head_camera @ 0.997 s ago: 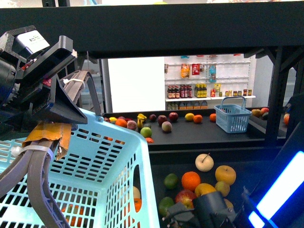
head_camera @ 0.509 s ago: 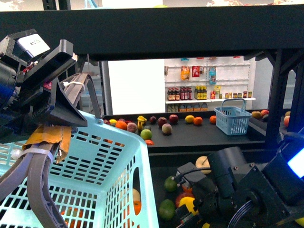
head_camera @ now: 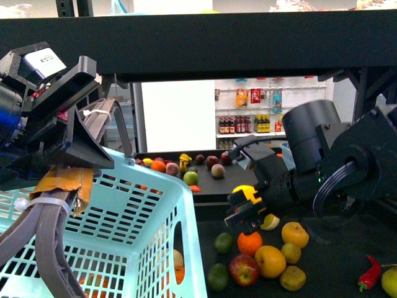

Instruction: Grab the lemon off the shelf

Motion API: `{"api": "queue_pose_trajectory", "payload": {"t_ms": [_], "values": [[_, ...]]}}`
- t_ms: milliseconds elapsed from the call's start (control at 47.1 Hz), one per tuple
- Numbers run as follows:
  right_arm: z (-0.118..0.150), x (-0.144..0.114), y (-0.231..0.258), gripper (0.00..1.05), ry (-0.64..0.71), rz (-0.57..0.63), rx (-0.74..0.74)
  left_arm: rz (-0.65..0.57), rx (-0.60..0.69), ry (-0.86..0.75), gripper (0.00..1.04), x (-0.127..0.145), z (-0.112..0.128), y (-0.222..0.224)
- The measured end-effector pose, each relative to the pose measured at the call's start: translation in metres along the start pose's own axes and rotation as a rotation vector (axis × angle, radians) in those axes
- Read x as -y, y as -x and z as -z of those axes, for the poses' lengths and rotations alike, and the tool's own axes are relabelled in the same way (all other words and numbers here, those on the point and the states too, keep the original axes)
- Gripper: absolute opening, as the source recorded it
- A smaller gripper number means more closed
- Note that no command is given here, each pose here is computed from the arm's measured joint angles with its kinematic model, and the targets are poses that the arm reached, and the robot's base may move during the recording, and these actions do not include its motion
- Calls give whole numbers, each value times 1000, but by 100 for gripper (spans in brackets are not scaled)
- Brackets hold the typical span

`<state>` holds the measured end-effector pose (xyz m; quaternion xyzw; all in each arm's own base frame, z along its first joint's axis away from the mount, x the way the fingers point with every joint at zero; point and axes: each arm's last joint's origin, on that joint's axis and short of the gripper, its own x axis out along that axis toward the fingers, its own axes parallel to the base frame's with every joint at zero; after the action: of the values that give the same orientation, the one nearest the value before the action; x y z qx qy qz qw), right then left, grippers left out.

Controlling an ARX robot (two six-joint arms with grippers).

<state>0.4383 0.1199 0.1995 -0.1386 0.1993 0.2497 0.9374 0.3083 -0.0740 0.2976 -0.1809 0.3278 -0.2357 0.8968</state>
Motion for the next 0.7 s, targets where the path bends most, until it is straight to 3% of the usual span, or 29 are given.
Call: {"api": "queue_pose_trajectory", "payload": {"t_ms": [276,700], "values": [[-43,-20,39,55,6,-62,104,0,0,0,17,0,0,0],[-57,-80,45,55,-14,-232,107,0,0,0,17,0,0,0]]}}
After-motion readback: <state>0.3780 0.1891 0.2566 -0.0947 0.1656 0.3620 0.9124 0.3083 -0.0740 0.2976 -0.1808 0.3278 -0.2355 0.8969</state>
